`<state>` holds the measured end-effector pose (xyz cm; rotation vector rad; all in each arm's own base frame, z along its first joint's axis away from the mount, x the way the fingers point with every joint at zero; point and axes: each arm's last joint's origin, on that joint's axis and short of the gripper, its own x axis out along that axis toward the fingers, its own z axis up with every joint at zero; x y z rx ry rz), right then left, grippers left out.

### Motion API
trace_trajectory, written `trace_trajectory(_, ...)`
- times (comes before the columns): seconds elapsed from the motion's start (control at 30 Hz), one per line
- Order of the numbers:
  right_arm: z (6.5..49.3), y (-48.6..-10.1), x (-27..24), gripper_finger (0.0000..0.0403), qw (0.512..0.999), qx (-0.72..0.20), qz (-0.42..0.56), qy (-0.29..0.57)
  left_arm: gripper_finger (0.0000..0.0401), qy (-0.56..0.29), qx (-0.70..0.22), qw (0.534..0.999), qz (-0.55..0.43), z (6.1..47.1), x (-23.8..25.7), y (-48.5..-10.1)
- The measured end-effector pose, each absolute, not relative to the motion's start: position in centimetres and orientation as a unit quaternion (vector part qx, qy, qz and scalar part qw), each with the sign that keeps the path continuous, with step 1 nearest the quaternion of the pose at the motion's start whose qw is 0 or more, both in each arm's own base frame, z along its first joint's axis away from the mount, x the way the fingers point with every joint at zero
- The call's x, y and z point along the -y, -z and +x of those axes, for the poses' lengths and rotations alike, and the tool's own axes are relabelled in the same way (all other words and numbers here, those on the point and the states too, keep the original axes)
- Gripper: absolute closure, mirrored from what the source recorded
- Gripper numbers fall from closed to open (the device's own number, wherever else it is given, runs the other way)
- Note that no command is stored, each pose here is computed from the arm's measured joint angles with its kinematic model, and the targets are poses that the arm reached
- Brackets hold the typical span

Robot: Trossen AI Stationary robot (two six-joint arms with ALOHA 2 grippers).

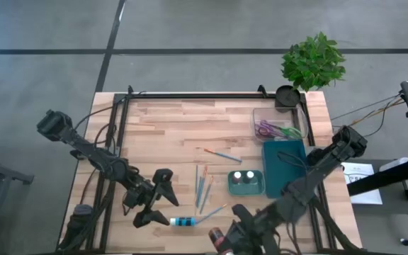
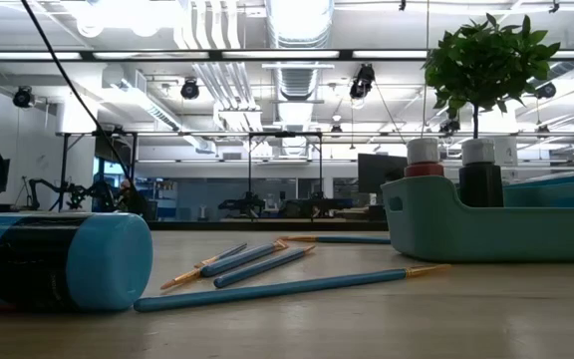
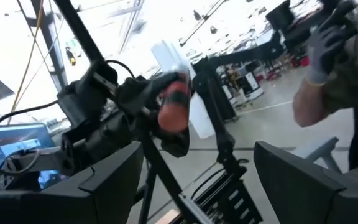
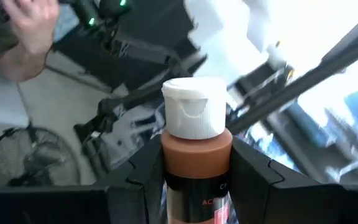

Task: Pick & Place Paint Supplies
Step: Put the brown paint bottle into the green bin

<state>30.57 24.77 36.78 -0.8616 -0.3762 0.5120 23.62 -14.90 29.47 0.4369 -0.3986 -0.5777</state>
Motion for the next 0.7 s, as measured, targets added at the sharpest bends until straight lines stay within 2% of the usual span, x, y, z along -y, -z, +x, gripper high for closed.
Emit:
trace_trajectory(0.5,33.7,-36.1,-19.9,0.0271,0.780,0.285,-0.444,-0.337,0.0088,0.298,0.227,0.908,0.190,24.7,14.4,-29.1)
trace_trajectory(0.7,35.9,-35.2,-17.8,0.0271,0.770,0.308,-0.438,-0.346,0.0088,0.291,0.215,0.917,0.168,25.2,13.8,-29.0)
